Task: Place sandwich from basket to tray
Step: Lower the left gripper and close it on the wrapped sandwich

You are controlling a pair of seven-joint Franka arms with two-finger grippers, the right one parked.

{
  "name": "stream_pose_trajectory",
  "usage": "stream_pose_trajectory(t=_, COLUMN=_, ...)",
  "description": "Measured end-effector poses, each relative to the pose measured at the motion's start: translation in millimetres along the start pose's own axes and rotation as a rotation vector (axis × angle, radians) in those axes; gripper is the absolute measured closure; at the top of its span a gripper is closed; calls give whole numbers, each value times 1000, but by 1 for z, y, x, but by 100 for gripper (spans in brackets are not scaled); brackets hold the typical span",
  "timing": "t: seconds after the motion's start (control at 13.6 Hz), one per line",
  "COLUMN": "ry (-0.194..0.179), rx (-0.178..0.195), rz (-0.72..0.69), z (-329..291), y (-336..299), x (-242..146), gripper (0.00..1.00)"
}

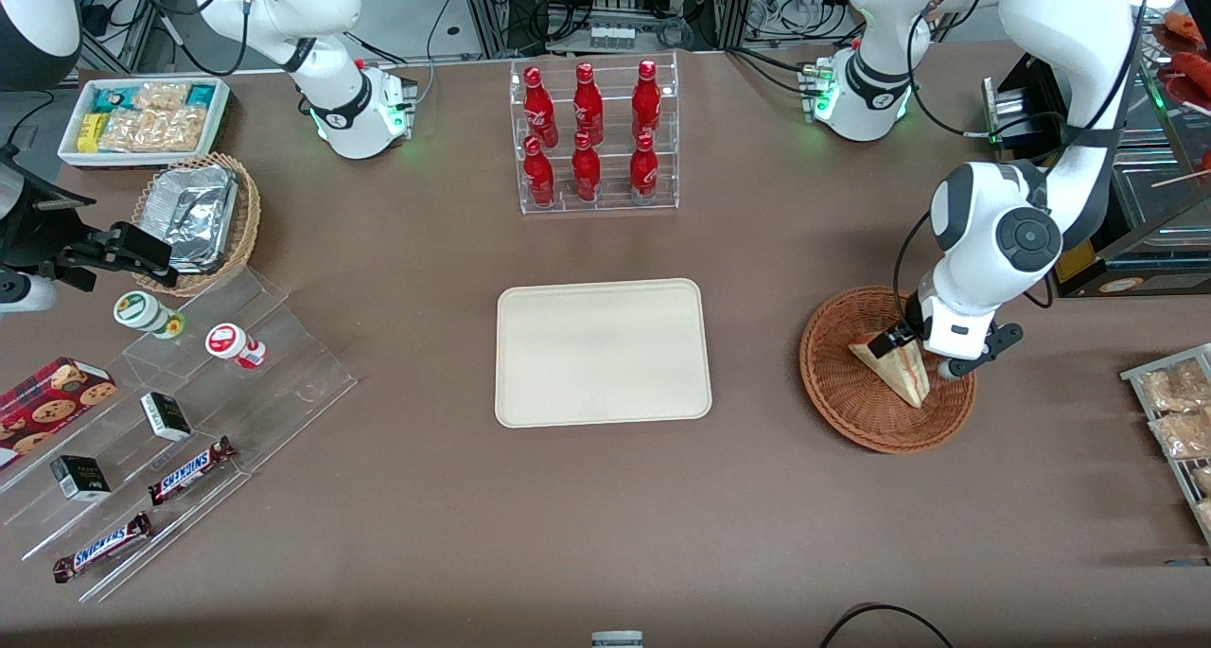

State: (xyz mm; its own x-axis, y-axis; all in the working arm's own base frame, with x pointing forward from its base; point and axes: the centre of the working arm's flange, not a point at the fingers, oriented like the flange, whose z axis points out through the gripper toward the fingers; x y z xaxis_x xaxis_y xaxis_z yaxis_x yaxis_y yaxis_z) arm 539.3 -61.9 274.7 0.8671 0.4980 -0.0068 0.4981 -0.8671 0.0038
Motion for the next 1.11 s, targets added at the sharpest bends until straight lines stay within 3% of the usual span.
stream_pose_trajectory(t=0.44, ry=17, rx=-19, rz=-14, z=20, y=-2, x=7, gripper=2)
stream_pose_trajectory(t=0.81, ry=16, rx=-19, rz=-16, z=22, y=-3, x=8, gripper=56)
stream_pose_trajectory(t=0.89, ry=17, rx=-18, rz=-16, z=18, y=-2, x=9, gripper=64)
stream_pose_trajectory(t=1.11, ry=2, rx=2, rz=1, z=-19, y=8, x=8, gripper=71)
